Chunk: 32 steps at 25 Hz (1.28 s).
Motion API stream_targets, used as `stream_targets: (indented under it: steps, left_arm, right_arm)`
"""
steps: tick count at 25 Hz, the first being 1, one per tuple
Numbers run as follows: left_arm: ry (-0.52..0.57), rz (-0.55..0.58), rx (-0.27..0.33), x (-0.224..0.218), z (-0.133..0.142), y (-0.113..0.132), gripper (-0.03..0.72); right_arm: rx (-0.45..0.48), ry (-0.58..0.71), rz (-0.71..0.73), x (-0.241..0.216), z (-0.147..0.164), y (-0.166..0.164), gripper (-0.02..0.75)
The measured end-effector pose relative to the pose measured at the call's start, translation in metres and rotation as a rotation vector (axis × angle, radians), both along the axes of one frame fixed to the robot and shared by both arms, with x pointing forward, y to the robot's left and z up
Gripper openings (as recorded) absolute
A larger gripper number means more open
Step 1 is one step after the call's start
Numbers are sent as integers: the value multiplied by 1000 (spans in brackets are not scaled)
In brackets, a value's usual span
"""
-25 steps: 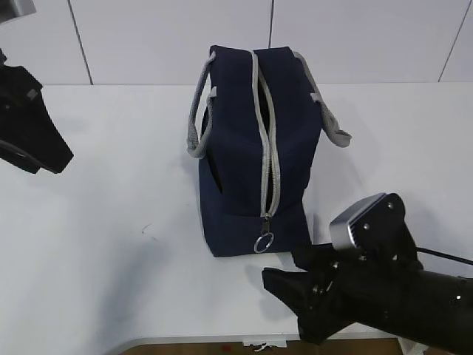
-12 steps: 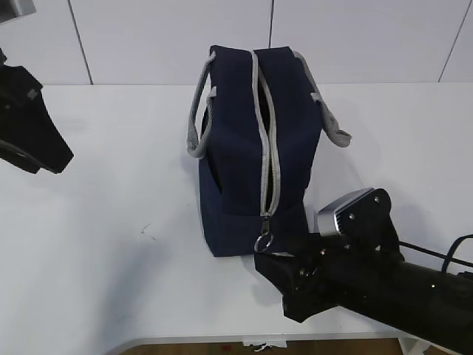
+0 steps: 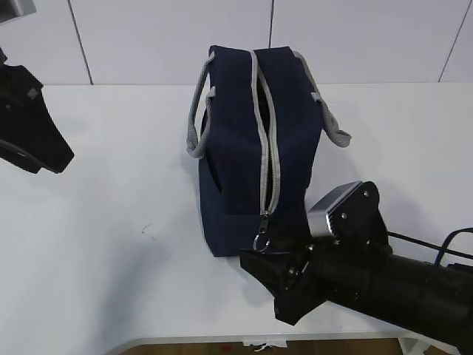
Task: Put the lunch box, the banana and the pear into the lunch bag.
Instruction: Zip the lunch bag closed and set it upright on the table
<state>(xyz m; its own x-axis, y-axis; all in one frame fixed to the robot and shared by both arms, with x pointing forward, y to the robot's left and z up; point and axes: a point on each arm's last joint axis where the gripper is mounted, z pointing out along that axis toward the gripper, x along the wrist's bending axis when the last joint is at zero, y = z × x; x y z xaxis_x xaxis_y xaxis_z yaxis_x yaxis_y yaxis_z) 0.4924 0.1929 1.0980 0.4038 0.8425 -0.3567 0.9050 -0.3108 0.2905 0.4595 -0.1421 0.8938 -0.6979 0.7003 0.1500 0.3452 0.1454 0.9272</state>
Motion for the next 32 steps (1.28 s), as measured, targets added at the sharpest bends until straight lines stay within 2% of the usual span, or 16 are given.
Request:
stream_targets:
  steps: [6,13,32]
  left_arm:
    - [3,1,-11,0,0,-1,307]
    - [3,1,-12,0,0,-1,307]
    - [10,4,-34,-1,1,-3,307]
  right_arm:
    - [-4,-14,34,1,2,3,468]
    - [-50,35,-8,2,-4,-1,468]
    - [-12,35,10,3,-1,3,468]
